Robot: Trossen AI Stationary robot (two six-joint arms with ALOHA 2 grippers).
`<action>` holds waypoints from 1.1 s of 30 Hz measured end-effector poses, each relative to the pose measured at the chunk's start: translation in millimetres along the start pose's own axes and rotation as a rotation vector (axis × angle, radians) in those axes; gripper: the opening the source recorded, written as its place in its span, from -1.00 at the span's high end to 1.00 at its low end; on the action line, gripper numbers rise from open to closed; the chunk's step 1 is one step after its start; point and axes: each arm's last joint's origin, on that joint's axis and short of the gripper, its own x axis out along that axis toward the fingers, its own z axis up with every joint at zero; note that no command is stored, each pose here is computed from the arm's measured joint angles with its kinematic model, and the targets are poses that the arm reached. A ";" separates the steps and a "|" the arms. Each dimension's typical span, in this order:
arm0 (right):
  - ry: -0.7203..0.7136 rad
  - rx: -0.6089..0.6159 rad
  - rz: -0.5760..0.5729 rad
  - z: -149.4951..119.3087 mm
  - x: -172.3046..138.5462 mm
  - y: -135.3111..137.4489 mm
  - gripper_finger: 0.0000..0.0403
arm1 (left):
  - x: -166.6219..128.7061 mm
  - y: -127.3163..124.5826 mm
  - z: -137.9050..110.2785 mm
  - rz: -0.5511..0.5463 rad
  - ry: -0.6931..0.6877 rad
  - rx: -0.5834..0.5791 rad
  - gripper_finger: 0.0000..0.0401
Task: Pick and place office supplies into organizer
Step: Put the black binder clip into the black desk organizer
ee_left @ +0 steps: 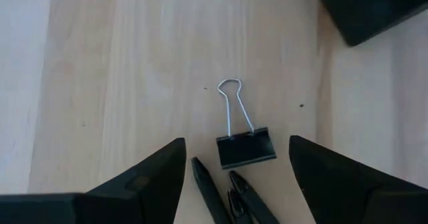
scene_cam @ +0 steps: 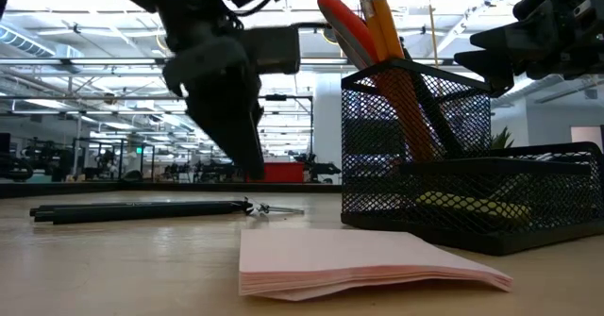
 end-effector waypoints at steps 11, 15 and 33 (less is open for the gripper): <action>0.000 0.000 0.000 0.0 0.0 0.0 0.09 | 25.0 1.9 -5.5 0.003 0.053 -0.029 -0.35; 0.000 0.000 0.000 0.0 0.0 0.0 0.09 | 24.8 1.9 -5.5 0.003 0.053 -0.027 -0.35; 0.000 0.000 0.000 0.0 0.0 0.0 0.09 | 25.2 4.6 -4.6 -0.007 0.054 -0.047 -0.11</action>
